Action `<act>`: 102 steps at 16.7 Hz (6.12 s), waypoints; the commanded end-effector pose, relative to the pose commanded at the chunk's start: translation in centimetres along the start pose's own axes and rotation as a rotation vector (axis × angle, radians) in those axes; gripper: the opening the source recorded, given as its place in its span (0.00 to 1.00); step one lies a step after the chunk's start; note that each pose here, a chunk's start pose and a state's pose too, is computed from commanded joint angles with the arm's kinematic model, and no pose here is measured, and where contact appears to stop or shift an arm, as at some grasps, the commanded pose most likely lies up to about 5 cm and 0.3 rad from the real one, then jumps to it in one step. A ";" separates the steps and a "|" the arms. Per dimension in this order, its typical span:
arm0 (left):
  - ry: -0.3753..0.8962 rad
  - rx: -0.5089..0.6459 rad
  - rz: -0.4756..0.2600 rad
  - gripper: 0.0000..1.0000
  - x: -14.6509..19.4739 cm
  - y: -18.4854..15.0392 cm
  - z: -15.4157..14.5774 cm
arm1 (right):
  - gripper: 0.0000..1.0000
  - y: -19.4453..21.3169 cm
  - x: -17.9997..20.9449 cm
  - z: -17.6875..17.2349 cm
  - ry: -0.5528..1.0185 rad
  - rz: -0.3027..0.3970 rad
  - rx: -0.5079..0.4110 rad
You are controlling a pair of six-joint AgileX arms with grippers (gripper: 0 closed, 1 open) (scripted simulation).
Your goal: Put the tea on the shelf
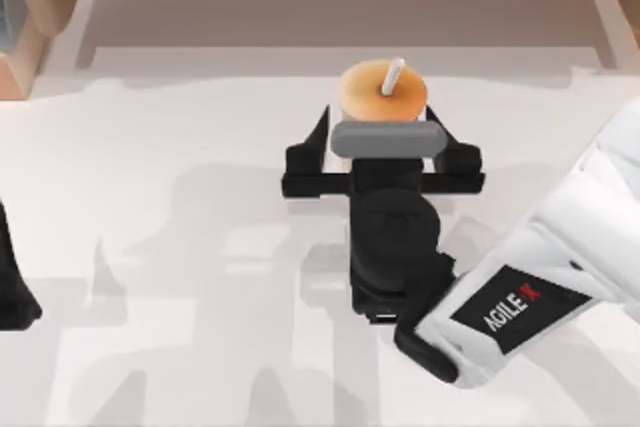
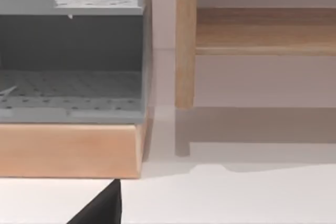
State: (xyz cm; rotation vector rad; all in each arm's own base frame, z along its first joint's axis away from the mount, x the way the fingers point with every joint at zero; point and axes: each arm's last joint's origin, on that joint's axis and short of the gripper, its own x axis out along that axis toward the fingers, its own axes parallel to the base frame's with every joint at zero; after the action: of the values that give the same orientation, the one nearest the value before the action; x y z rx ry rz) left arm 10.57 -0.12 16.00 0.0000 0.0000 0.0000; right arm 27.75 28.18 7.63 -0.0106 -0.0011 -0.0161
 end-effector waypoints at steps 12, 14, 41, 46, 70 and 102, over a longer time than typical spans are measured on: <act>0.000 0.000 0.000 1.00 0.0 0.0 0.0 | 0.25 0.0 0.0 0.0 0.000 0.000 0.000; 0.000 0.000 0.000 1.00 0.0 0.0 0.0 | 0.10 0.0 0.0 0.0 0.000 0.000 0.000; 0.000 0.000 0.000 1.00 0.0 0.0 0.0 | 0.00 0.6 3.0 7.6 -0.115 0.026 0.138; 0.000 0.000 0.000 1.00 0.0 0.0 0.0 | 0.00 -0.5 6.1 11.8 -0.125 0.027 0.136; 0.000 0.000 0.000 1.00 0.0 0.0 0.0 | 0.00 -6.5 14.4 21.0 0.021 0.007 0.003; 0.000 0.000 0.000 1.00 0.0 0.0 0.0 | 0.53 -6.7 18.3 18.0 0.018 0.003 0.003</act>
State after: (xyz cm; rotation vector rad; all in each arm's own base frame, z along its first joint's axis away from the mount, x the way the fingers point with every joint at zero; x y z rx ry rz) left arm 10.57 -0.12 16.00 0.0000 0.0000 0.0000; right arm 45.93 21.36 25.69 -0.0075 0.0170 -0.0135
